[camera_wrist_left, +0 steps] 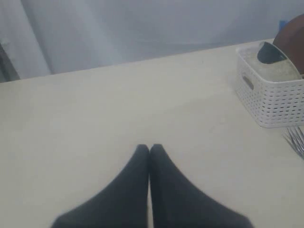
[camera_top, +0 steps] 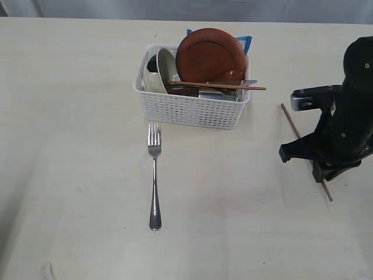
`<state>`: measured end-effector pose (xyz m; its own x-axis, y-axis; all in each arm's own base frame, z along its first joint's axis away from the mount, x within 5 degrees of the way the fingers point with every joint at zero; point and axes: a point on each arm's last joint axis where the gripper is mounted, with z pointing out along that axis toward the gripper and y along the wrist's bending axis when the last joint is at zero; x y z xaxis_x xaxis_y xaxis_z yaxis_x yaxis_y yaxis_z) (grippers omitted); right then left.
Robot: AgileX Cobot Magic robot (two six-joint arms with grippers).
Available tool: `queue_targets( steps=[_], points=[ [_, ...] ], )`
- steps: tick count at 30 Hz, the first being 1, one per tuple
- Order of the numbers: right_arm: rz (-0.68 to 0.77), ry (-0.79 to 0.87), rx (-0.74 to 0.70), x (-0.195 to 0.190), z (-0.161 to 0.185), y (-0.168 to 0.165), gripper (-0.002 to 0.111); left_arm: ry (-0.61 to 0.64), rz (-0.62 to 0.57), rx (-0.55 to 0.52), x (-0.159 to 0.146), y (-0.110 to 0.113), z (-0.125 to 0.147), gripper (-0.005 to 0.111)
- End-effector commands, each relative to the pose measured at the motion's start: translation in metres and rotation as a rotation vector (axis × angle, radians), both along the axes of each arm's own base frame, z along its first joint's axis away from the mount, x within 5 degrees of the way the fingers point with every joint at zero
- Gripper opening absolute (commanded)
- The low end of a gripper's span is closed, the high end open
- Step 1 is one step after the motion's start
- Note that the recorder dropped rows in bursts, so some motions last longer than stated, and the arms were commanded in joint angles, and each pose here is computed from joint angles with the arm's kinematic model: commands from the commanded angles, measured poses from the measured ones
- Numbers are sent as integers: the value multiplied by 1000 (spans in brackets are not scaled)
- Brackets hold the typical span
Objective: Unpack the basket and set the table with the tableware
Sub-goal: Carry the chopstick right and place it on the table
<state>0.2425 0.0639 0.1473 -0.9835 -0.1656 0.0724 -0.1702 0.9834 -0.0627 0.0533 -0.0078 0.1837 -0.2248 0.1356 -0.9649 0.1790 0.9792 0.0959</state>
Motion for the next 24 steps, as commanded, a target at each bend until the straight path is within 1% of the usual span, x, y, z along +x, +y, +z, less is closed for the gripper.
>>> queue_targets(
  steps=[1, 3, 5, 8, 12, 14, 17, 19, 21, 24],
  points=[
    [20, -2, 3, 1, -1, -1, 40, -5, 2, -3, 0, 0, 0, 0],
    [22, -4, 3, 1, -1, -1, 45, -5, 2, -3, 0, 0, 0, 0],
    [21, -5, 4, 1, 0, -1, 45, -5, 2, -3, 0, 0, 0, 0],
    [61, 15, 1, 4, 6, -1, 45, -5, 2, -3, 0, 0, 0, 0],
    [122, 60, -7, 14, 27, 2, 45, -5, 2, -3, 0, 0, 0, 0],
    [153, 54, 27, 21, 43, 7, 45, -5, 2, -3, 0, 0, 0, 0],
    [234, -2, 121, 30, 69, 16, 45, -5, 2, -3, 0, 0, 0, 0],
    [298, -73, 198, 36, 89, 24, 45, -5, 2, -3, 0, 0, 0, 0],
    [350, -144, 242, 41, 106, 29, 45, -5, 2, -3, 0, 0, 0, 0],
    [414, -232, 224, 47, 126, 38, 45, -5, 2, -3, 0, 0, 0, 0]
  ],
)
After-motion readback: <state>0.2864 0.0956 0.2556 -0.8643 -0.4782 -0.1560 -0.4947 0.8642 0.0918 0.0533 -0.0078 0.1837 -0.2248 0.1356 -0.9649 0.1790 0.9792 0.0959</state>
